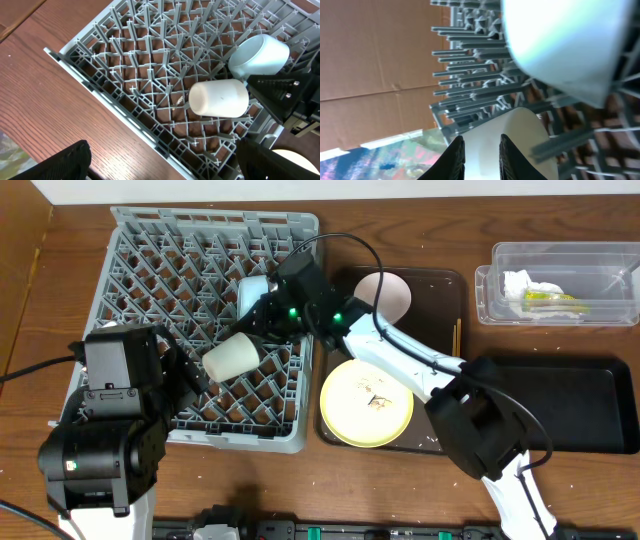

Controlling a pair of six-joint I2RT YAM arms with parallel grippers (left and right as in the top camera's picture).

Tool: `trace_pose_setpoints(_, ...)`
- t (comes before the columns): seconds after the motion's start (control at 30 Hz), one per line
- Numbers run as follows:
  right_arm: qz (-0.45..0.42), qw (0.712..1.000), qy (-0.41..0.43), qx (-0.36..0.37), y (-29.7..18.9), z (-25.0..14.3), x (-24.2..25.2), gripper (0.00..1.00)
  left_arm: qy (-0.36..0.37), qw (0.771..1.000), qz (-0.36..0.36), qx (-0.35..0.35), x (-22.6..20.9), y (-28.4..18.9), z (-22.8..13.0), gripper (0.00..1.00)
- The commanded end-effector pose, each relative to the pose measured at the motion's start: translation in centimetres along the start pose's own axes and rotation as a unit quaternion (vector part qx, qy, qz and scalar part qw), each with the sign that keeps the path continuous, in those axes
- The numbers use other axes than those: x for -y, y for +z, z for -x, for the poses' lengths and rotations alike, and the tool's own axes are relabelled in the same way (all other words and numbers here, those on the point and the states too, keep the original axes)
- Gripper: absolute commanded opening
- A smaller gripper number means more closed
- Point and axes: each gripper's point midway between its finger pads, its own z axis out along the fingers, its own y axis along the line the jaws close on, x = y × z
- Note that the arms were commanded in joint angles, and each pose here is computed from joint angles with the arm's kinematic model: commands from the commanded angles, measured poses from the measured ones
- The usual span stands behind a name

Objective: Sort waste into correct bins and load items into the dishwasher
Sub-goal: 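Carry the white cup left and set it in the dish rack, then move the right gripper back to the tray and grasp the pink bowl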

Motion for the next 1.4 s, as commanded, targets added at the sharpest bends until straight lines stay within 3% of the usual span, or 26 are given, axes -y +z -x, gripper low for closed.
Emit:
trace_pose_setpoints(0.0,-0.005,0.999,-0.037,0.017,-1.7,1.1,-0.5,0.22,-0.003,1.000,0.003,0.001,-0.2,0.0,0.0,0.94)
trace_pose_setpoints(0.2,-0.046,0.992,-0.096,0.063,-5.7,1.8,-2.5,0.22,-0.003,1.000,0.003,0.001,-0.2,0.0,0.0,0.94)
trace_pose_setpoints(0.37,-0.129,0.971,-0.144,0.143,-12.1,3.0,-3.8,0.23,-0.003,1.000,0.003,0.001,-0.2,0.0,0.0,0.94)
trace_pose_setpoints(0.57,-0.286,0.922,-0.122,0.230,-20.5,5.5,0.5,0.24,-0.003,1.000,0.003,0.001,-0.2,0.0,0.0,0.94)
trace_pose_setpoints(0.63,-0.338,0.903,-0.109,0.242,-22.4,6.4,3.0,0.32,-0.003,1.000,0.003,0.001,-0.2,0.0,0.0,0.94)
trace_pose_setpoints(0.7,-0.368,0.892,-0.101,0.242,-23.2,6.9,4.8,0.34,-0.003,1.000,0.003,0.001,-0.2,0.0,0.0,0.94)
trace_pose_setpoints(0.93,-0.419,0.876,-0.136,0.194,-20.7,8.7,10.3,0.44,-0.003,1.000,0.003,0.001,-0.2,0.0,0.0,0.94)
trace_pose_setpoints(1.17,-0.447,0.860,-0.204,0.136,-16.3,10.0,15.6,0.39,-0.003,1.000,0.003,0.001,-0.2,0.0,0.0,0.94)
trace_pose_setpoints(1.37,-0.477,0.850,-0.195,0.111,-14.6,9.6,19.6,0.37,-0.003,1.000,0.003,0.001,-0.2,0.0,0.0,0.94)
